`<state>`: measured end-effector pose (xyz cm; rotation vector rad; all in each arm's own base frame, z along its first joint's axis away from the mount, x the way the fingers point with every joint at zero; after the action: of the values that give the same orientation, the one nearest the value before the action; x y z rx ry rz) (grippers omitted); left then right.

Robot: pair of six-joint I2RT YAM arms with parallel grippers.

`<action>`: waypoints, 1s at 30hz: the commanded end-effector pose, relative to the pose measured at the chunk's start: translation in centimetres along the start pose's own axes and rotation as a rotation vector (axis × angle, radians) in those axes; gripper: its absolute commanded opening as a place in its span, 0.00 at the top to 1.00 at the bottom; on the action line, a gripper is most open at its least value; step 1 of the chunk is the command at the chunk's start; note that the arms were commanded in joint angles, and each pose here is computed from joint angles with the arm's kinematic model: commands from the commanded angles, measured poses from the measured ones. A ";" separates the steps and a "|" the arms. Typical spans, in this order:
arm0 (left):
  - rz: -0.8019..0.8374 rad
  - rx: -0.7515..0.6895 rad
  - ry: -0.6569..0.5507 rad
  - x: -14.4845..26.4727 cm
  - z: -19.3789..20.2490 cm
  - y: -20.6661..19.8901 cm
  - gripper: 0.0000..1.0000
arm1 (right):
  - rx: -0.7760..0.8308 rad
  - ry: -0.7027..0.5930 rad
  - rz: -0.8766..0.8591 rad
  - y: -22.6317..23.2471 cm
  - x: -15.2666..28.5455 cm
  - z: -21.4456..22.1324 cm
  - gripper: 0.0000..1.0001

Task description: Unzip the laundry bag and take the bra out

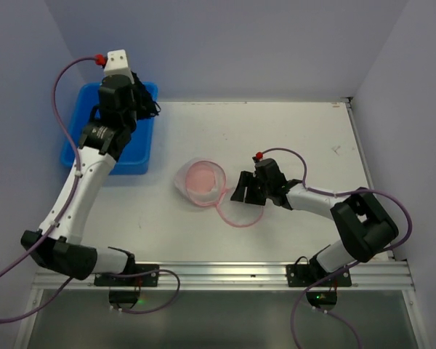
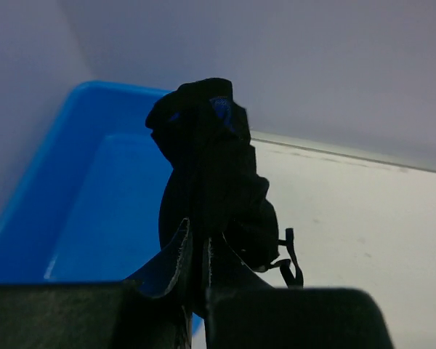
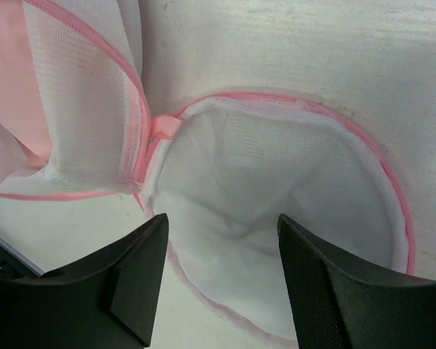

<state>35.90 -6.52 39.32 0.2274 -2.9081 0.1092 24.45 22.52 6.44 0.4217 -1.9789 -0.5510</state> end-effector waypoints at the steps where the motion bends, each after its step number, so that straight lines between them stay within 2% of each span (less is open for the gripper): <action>1: -0.367 -0.129 -0.018 -4.7 -0.4 7.2 1.00 | 0.023 0.021 -0.003 -0.1 0.6 0.5 0.36; 3: -0.454 -0.156 0.051 -8.5 1.5 9.9 1.00 | 0.030 0.022 -0.011 0.1 0.6 0.4 0.36; 5: -0.498 -0.148 0.053 -10.8 1.1 11.9 1.00 | 0.039 0.030 -0.032 0.5 0.6 0.3 0.36; 6: -0.508 -0.180 0.099 -13.1 3.0 12.3 1.00 | 0.042 0.036 -0.039 0.6 0.5 0.3 0.36; 8: -0.524 -0.185 0.099 -15.3 2.9 13.1 1.00 | 0.051 0.047 -0.047 0.8 0.4 0.2 0.36; 9: -0.533 -0.217 0.156 -17.6 5.2 13.3 1.00 | 0.052 0.056 -0.047 0.7 0.3 0.3 0.36; 11: -0.576 -0.245 0.179 -19.5 4.8 15.2 1.00 | 0.053 0.067 -0.046 0.8 0.0 0.3 0.36; 12: -0.576 -0.268 0.246 -21.8 7.6 15.9 1.00 | 0.055 0.076 -0.049 0.8 0.0 0.5 0.36; 14: -0.576 -0.274 0.284 -23.5 9.0 16.3 0.97 | 0.053 0.084 -0.047 0.7 -0.2 0.5 0.36; 16: -0.560 -0.267 0.296 -25.3 10.3 16.1 0.75 | 0.055 0.089 -0.047 0.7 -0.3 0.6 0.36; 17: -0.516 -0.255 0.301 -25.8 10.7 15.5 0.52 | 0.055 0.090 -0.044 0.7 -0.3 0.5 0.36; 18: -0.503 -0.214 0.284 -26.0 10.2 15.0 0.39 | 0.055 0.093 -0.040 0.6 -0.4 0.6 0.36; 19: -0.486 -0.200 0.278 -25.8 9.9 14.6 0.26 | 0.054 0.090 -0.038 0.6 -0.4 0.5 0.36; 20: -0.455 -0.188 0.267 -25.5 9.4 13.6 0.08 | 0.054 0.093 -0.035 0.6 -0.4 0.5 0.36; 21: -0.437 -0.164 0.232 -24.5 7.7 12.9 0.03 | 0.053 0.091 -0.033 0.6 -0.4 0.5 0.36; 23: -0.375 -0.154 0.235 -23.1 7.4 11.0 0.00 | 0.050 0.088 -0.029 0.6 -0.4 0.4 0.36; 24: -0.361 -0.119 0.187 -21.0 4.9 10.8 0.00 | 0.051 0.082 -0.029 0.6 -0.4 0.3 0.36; 25: -0.314 -0.128 0.216 -20.0 6.0 8.8 0.00 | 0.053 0.080 -0.028 0.7 -0.3 0.3 0.36; 26: -0.242 -0.103 0.171 -17.2 3.9 6.4 0.00 | 0.052 0.075 -0.025 0.6 -0.3 0.2 0.36; 27: -0.208 -0.099 0.164 -15.6 3.6 5.3 0.00 | 0.052 0.070 -0.024 0.6 -0.2 0.2 0.36; 28: -0.179 -0.114 0.213 -14.3 5.6 4.2 0.00 | 0.052 0.065 -0.023 0.5 -0.2 0.2 0.36; 29: -0.081 -0.089 0.169 -10.9 4.1 1.1 0.01 | 0.049 0.068 -0.019 0.4 -0.3 0.3 0.36; 30: -0.031 -0.080 0.167 -9.3 4.3 -0.2 0.01 | 0.046 0.068 -0.016 0.4 -0.3 0.3 0.36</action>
<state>49.01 1.26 26.16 0.5001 -2.5421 -0.1417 24.19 23.29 6.38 0.4983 -1.9237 -0.5167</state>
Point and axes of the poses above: each gripper's point midway between its finger pads, its own x axis back along the fingers, its own y axis along the line the jaws close on, z = x × y, the point moved 4 cm from there along x, back along the fingers, and after that the axes turned 1 degree about -x, right-handed, at the moved point
